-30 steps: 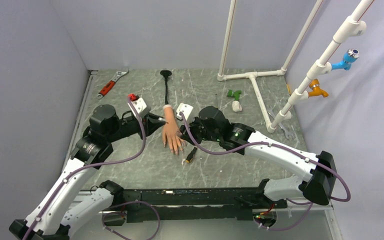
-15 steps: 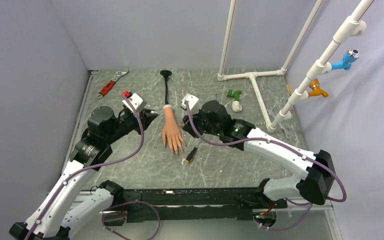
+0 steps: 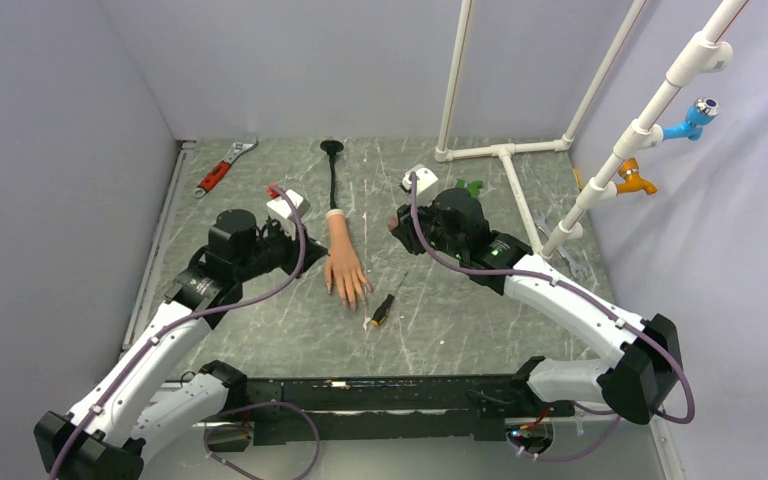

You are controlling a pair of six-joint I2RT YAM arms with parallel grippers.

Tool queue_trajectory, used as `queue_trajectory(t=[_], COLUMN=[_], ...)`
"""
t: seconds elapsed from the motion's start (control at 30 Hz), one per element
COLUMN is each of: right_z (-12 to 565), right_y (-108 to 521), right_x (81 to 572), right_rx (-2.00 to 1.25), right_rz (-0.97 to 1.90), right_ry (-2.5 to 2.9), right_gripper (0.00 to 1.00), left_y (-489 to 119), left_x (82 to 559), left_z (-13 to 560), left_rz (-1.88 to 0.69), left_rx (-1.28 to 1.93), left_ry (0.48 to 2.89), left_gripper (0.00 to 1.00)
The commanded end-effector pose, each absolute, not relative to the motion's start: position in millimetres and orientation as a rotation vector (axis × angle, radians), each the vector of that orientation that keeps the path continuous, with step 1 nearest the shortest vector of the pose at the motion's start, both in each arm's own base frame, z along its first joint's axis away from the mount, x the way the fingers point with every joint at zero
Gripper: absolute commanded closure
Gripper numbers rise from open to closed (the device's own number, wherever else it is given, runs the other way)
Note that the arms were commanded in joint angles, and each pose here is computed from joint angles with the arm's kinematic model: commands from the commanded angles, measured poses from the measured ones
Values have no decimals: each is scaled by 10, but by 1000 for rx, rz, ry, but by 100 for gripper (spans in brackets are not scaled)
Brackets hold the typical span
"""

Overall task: Paint the nails
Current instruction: Paint the nail polish on the nail.

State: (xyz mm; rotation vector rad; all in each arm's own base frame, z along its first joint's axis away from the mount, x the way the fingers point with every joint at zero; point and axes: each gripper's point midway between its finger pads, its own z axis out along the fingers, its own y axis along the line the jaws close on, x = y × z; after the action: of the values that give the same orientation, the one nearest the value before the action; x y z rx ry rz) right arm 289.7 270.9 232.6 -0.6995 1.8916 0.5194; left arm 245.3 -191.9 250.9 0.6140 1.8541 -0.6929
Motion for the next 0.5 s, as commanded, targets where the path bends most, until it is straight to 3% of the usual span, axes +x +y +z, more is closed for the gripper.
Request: queue_trajectory(t=[0.0, 0.47], right_z=[2558, 2576], right_y=[2748, 2688], right_x=[2963, 2977], right_rx=[-638, -612], right_rz=[558, 581], right_ry=[1816, 1800], right_gripper=[100, 100], left_y=[-2001, -2212], left_x=[2344, 2265], left_z=[2375, 1740], left_rz=[-781, -860], left_rx=[570, 519], left_ry=[1893, 2010], left_gripper=[100, 100])
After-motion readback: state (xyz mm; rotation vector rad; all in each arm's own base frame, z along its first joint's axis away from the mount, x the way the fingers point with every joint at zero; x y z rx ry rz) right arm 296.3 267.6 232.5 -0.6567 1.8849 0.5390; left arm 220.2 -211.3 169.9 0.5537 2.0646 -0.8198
